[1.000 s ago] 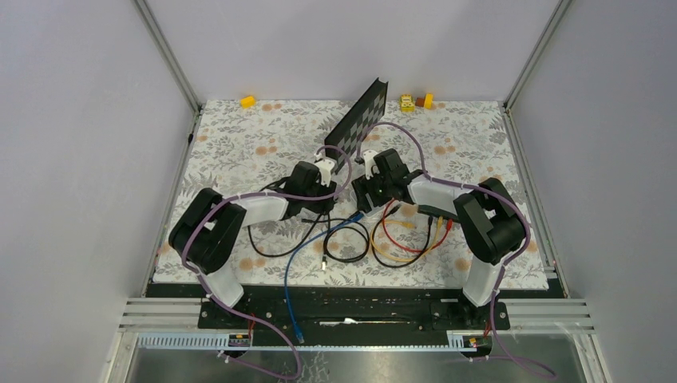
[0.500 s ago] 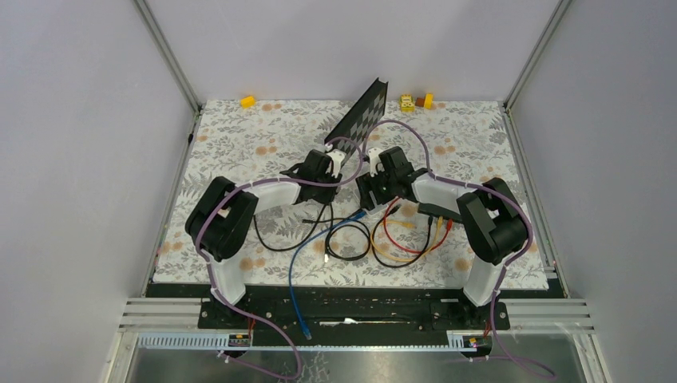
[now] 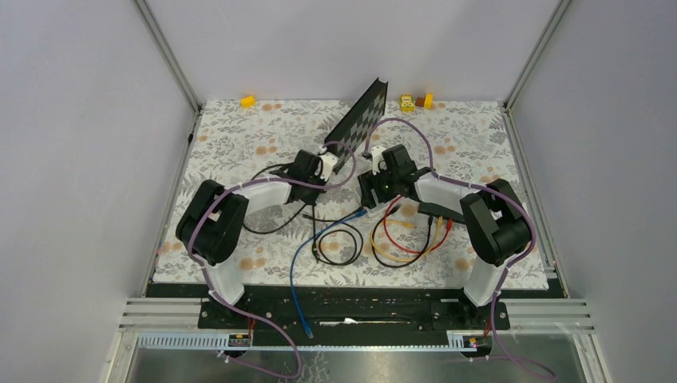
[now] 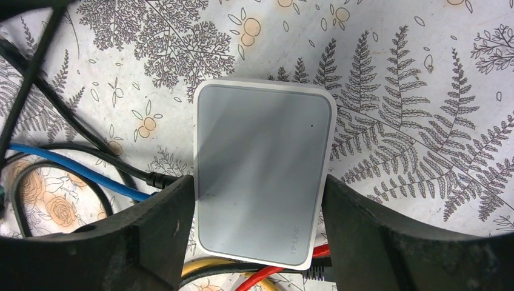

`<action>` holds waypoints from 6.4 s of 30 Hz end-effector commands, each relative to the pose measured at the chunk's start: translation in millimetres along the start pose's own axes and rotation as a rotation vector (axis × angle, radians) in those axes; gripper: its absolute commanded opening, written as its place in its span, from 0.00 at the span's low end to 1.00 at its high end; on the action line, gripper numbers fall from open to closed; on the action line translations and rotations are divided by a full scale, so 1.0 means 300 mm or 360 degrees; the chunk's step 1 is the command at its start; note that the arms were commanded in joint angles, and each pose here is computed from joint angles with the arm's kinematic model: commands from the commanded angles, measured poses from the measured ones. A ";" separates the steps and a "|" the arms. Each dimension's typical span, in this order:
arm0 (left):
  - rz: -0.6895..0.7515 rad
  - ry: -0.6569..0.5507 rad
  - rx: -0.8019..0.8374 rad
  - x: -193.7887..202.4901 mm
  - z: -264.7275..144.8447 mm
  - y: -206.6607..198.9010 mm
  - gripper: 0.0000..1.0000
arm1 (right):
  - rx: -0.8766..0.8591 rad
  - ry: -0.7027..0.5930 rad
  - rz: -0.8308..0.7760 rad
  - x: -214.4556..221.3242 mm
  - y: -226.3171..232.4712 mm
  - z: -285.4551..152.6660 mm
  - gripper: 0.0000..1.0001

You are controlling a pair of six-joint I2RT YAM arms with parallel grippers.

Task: Pull the plug from the switch port
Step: Move the connector to the corner of the board, then pull the connector from the switch port.

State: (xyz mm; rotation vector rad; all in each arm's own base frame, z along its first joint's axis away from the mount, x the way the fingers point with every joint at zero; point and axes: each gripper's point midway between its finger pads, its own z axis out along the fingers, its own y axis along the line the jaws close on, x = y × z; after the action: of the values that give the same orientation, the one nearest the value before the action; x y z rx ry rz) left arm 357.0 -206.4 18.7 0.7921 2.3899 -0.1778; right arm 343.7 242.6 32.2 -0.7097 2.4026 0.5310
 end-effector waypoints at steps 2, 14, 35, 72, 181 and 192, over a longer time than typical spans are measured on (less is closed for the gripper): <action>-0.0052 0.0153 -0.0101 0.130 -0.061 0.157 0.08 | -0.0019 -0.0103 -0.0005 -0.069 0.011 -0.054 0.74; -0.0382 0.0017 -0.0116 0.044 -0.083 0.424 0.00 | -0.0027 -0.0097 -0.0014 -0.068 0.011 -0.049 0.74; -0.0343 -0.0084 -0.0417 -0.172 0.002 0.735 0.05 | -0.0081 -0.0067 -0.0016 -0.056 0.028 -0.036 0.78; -0.0422 0.0092 -0.0225 0.128 -0.058 0.587 0.56 | -0.0133 -0.0036 -0.0010 -0.044 0.042 -0.026 0.79; -0.1173 -0.0400 0.1255 -0.137 -0.025 -0.293 0.59 | 0.0004 0.0077 -0.0088 0.012 0.051 0.019 0.48; -0.1291 -0.0438 0.1277 -0.146 0.007 -0.310 0.49 | -0.0015 0.0085 -0.0075 0.032 0.054 0.028 0.48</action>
State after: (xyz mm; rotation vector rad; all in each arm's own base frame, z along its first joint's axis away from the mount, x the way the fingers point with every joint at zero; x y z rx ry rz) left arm 329.2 -298.6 37.3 0.0483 2.2398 -1.5080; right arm 328.6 246.1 18.4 -0.8016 2.4651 0.4664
